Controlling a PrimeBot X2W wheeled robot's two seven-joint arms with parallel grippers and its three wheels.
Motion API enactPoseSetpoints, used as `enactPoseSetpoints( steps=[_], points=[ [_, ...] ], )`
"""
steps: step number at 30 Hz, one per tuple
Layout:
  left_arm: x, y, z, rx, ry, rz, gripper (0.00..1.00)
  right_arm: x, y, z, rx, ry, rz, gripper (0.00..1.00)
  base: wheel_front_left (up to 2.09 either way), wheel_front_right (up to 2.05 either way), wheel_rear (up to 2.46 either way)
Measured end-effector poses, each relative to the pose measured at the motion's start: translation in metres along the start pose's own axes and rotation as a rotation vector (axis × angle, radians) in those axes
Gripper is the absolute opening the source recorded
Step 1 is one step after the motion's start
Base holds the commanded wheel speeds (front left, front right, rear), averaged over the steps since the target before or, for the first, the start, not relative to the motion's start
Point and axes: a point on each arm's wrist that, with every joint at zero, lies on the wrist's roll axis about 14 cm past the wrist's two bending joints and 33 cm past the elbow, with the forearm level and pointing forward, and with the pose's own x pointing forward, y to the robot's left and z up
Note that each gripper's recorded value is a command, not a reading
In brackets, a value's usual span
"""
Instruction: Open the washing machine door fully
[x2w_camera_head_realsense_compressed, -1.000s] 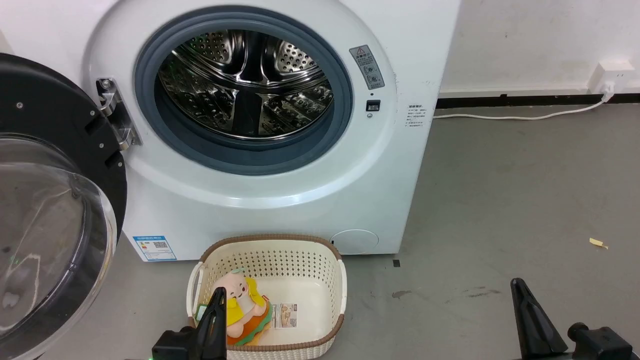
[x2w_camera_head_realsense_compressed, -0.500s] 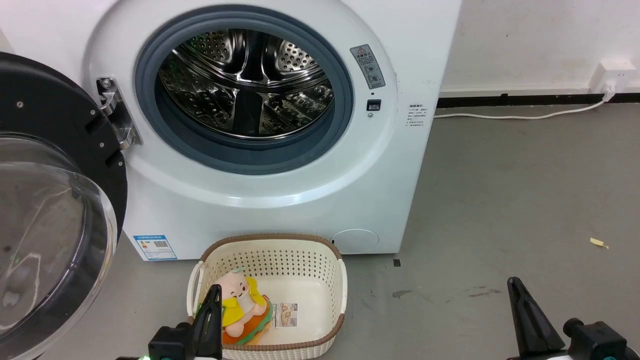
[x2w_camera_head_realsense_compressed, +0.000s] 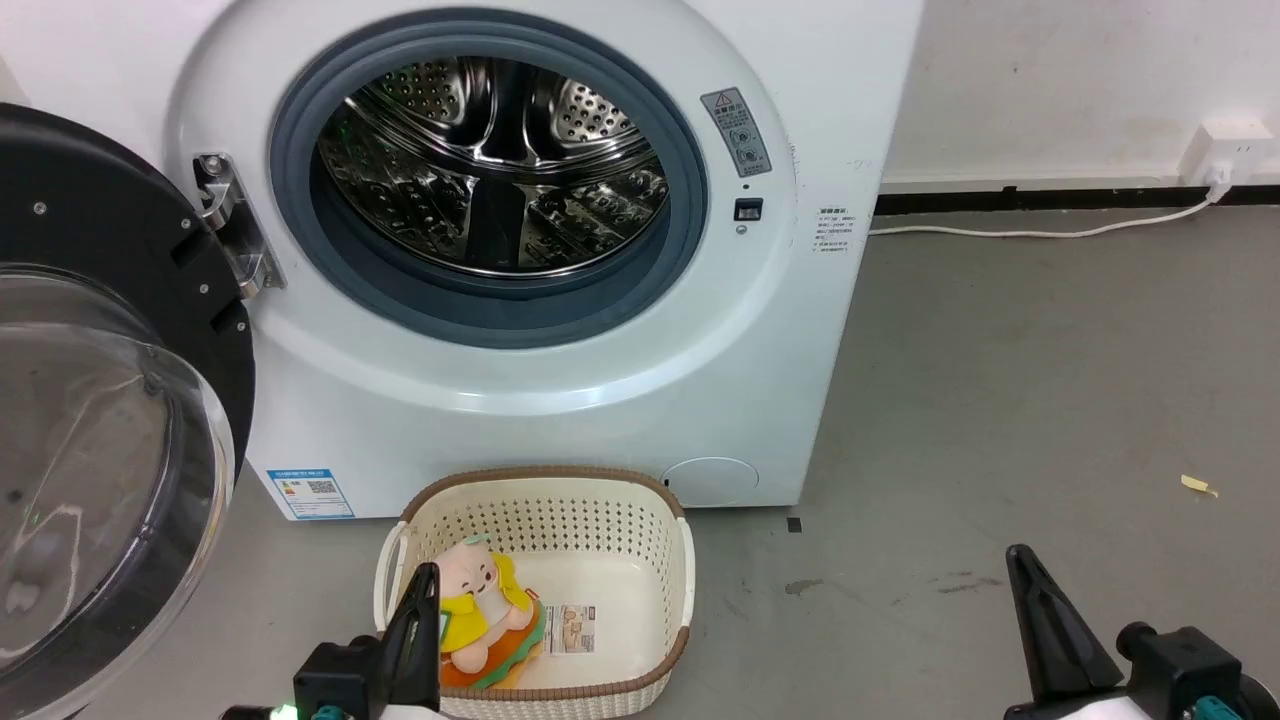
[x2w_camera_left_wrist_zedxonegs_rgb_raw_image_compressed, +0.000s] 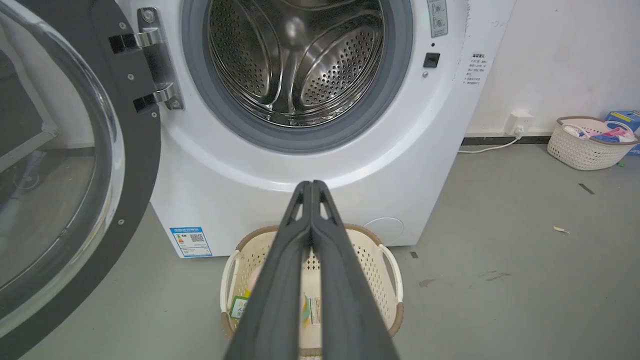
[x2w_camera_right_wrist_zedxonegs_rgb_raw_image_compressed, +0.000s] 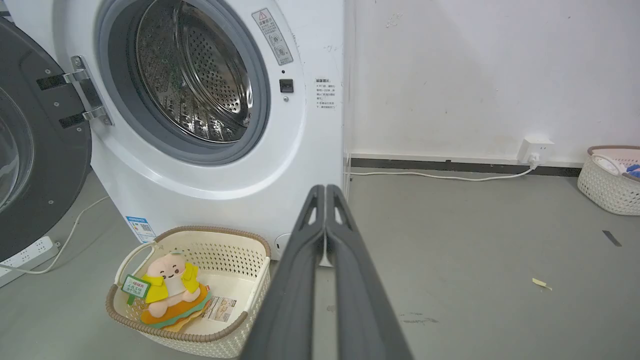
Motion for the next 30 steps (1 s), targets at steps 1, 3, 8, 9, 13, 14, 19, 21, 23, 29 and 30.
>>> enactPoseSetpoints(
  steps=[1,3,8,9,13,14,19,21,23,29,30],
  points=[
    [0.0001,0.0003,0.0001,0.002,0.001,0.001,0.0,0.0,0.0002,-0.0006,-0.001,0.003,0.001,0.0,0.0,0.0,0.0],
    [0.0003,0.0006,0.0002,0.005,0.002,0.001,0.0,0.0001,0.0002,-0.0007,-0.001,0.005,0.001,0.0,0.0,0.0,0.0],
    [0.0022,0.0016,0.0023,0.004,0.001,0.001,0.0,0.0012,0.0005,-0.0009,-0.002,0.01,0.002,0.0,0.0,0.0,0.0],
    [0.0031,0.002,0.0031,0.007,0.0,0.002,0.0,0.0014,0.0006,-0.0011,-0.004,0.012,0.003,0.0,0.0,0.0,0.0],
    [0.0047,0.0037,0.0057,0.013,-0.004,0.006,0.0,0.0039,0.0011,0.0003,-0.01,0.013,0.005,0.0,0.0,0.0,0.0],
    [0.0049,0.0045,0.0058,0.014,-0.001,0.009,0.0,0.0048,0.0013,0.0004,-0.012,0.016,0.006,0.0,0.0,0.0,0.0],
    [0.0055,0.005,0.0069,0.019,0.001,0.007,0.0,0.0053,0.0017,-0.0006,-0.014,0.024,0.008,0.0,0.0,0.0,0.0],
    [0.0059,0.0051,0.0074,0.021,0.001,0.007,0.0,0.0058,0.0018,-0.0007,-0.02,0.027,0.009,0.0,0.0,0.0,0.0],
    [0.0065,0.0052,0.0075,0.026,0.004,0.006,0.0,0.0066,0.002,-0.0004,-0.021,0.029,0.01,0.0,0.0,0.0,0.0],
    [0.0069,0.0071,0.0078,0.028,0.01,0.012,0.0,0.0087,0.0025,0.0,-0.027,0.035,0.012,0.0,0.0,0.0,0.0],
    [0.007,0.0074,0.0081,0.029,0.009,0.013,0.0,0.0092,0.0026,0.0002,-0.029,0.035,0.013,0.0,0.0,0.0,0.0]
  ],
)
